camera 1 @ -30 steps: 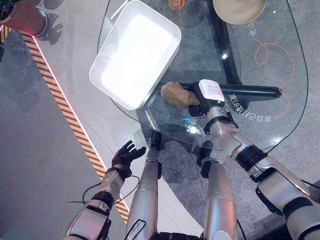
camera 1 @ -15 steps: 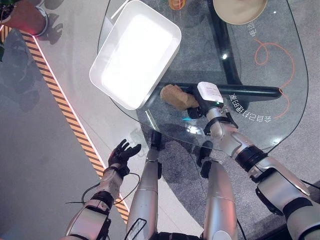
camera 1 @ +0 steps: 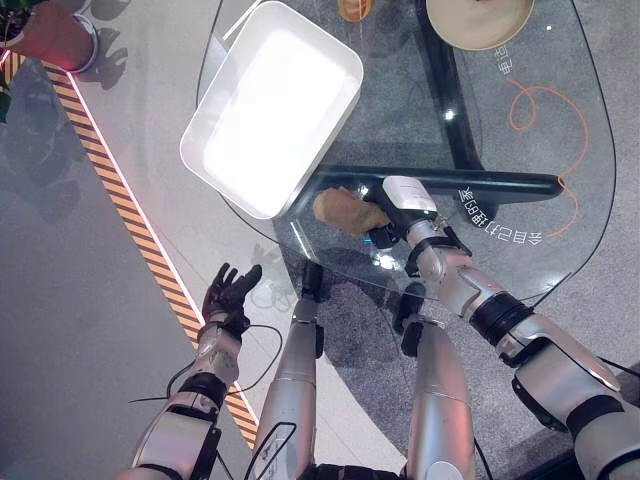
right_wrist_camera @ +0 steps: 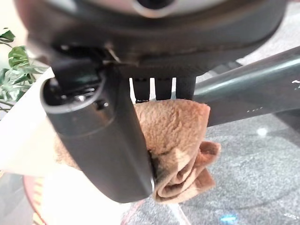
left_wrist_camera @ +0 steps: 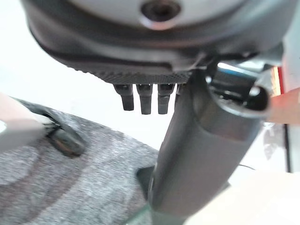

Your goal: Wipe the table with a cloth and put it in the basket.

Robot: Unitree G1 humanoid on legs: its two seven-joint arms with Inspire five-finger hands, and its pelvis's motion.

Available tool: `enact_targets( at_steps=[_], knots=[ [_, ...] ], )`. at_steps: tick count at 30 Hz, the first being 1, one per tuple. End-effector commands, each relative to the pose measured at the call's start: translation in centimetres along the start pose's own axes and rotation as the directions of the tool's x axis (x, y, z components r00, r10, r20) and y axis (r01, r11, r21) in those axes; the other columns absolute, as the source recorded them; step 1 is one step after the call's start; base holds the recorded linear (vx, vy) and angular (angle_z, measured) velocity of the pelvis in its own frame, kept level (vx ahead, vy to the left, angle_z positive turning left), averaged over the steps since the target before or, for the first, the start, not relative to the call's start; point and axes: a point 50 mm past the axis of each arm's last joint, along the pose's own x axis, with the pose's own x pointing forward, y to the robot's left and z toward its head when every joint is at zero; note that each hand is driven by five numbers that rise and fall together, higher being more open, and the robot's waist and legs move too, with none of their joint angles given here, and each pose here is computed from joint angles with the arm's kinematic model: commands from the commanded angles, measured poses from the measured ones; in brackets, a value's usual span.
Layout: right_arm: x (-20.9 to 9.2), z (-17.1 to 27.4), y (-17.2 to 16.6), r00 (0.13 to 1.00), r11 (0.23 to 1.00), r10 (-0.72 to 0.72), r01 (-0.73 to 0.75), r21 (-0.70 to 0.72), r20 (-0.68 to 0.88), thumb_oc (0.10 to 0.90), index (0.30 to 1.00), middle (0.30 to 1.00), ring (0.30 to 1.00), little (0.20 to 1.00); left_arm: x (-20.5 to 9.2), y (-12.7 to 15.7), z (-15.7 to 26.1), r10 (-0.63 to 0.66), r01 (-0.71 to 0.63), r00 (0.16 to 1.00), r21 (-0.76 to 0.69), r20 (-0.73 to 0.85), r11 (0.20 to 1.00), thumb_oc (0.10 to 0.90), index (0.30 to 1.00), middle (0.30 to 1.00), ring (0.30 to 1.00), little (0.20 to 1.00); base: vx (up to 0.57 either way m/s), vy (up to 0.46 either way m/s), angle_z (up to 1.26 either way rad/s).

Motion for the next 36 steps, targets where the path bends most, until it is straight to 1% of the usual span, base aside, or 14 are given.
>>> enact_targets(
  at_steps=[1,8,10,14,16,19,22,30,33,35,36],
  knots=[
    [0.0,6.7,-2.2,0.946,0.995,-0.093,0.078,0.059,0.309,0.1,0.3,0.3,0.3,0.2,0.4,0.8,3.0,0.058,-0.049,0.99,-0.074,0.132,0.996,0.8,0.9,0.9,0.9,0.9,0.0,0.0,0.0],
    [-0.2,7.4,-2.4,0.933,0.996,-0.081,0.061,0.068,0.352,0.1,0.3,0.3,0.3,0.2,0.5,1.0,4.2,0.087,-0.063,0.978,-0.128,0.191,0.99,0.8,0.9,0.9,0.9,0.9,0.0,0.0,0.0],
    [-0.2,7.3,-2.8,0.934,0.991,-0.125,0.098,0.095,0.334,0.1,0.3,0.3,0.3,0.2,0.6,0.7,5.5,0.107,-0.067,0.964,-0.164,0.245,0.984,0.8,0.9,0.9,0.9,0.9,0.0,0.0,0.0],
    [0.0,6.8,-3.4,0.938,0.977,-0.193,0.157,0.143,0.289,0.1,0.3,0.3,0.3,0.2,0.6,0.2,7.2,0.113,-0.053,0.942,-0.192,0.317,0.98,0.8,0.9,0.9,0.9,0.9,0.0,0.0,0.0],
    [0.2,6.0,-4.4,0.934,0.954,-0.273,0.232,0.189,0.232,0.1,0.3,0.3,0.3,0.2,0.6,-0.6,9.1,0.112,-0.023,0.914,-0.224,0.391,0.974,0.8,0.9,0.9,0.9,0.9,0.0,0.0,0.0],
    [0.3,5.4,-5.1,0.925,0.933,-0.326,0.283,0.221,0.193,0.1,0.3,0.3,0.3,0.2,0.4,-1.0,10.1,0.118,-0.009,0.893,-0.245,0.435,0.969,0.8,0.9,0.9,0.9,0.9,0.0,0.0,0.0],
    [0.3,5.2,-6.3,0.904,0.894,-0.4,0.349,0.28,0.151,0.1,0.3,0.3,0.3,0.2,0.0,-1.6,11.6,0.132,0.016,0.858,-0.282,0.496,0.959,0.8,0.9,0.9,0.9,0.9,0.0,0.0,0.0],
    [-0.5,4.4,-7.7,0.862,0.819,-0.501,0.442,0.367,0.081,0.1,0.3,0.3,0.3,0.2,-0.9,-2.0,13.6,0.151,0.056,0.796,-0.32,0.586,0.946,0.8,0.9,0.9,0.9,0.9,0.0,0.0,0.0],
    [-1.0,3.5,-7.9,0.843,0.766,-0.538,0.477,0.431,0.023,0.1,0.3,0.3,0.3,0.2,-1.5,-2.2,14.6,0.171,0.056,0.751,-0.32,0.638,0.946,0.8,0.9,0.9,0.9,0.9,0.0,0.0,0.0],
    [-1.1,3.4,-7.9,0.839,0.758,-0.543,0.483,0.439,0.014,0.1,0.3,0.3,0.3,0.2,-1.7,-2.4,14.8,0.173,0.059,0.743,-0.32,0.647,0.945,0.8,0.9,0.9,0.9,0.9,0.0,0.0,0.0],
    [-1.4,2.9,-7.7,0.828,0.733,-0.56,0.502,0.46,-0.011,0.1,0.3,0.3,0.3,0.2,-2.0,-2.8,15.1,0.169,0.071,0.723,-0.316,0.67,0.946,0.8,0.9,0.9,0.9,0.9,0.0,0.0,0.0]
  ],
)
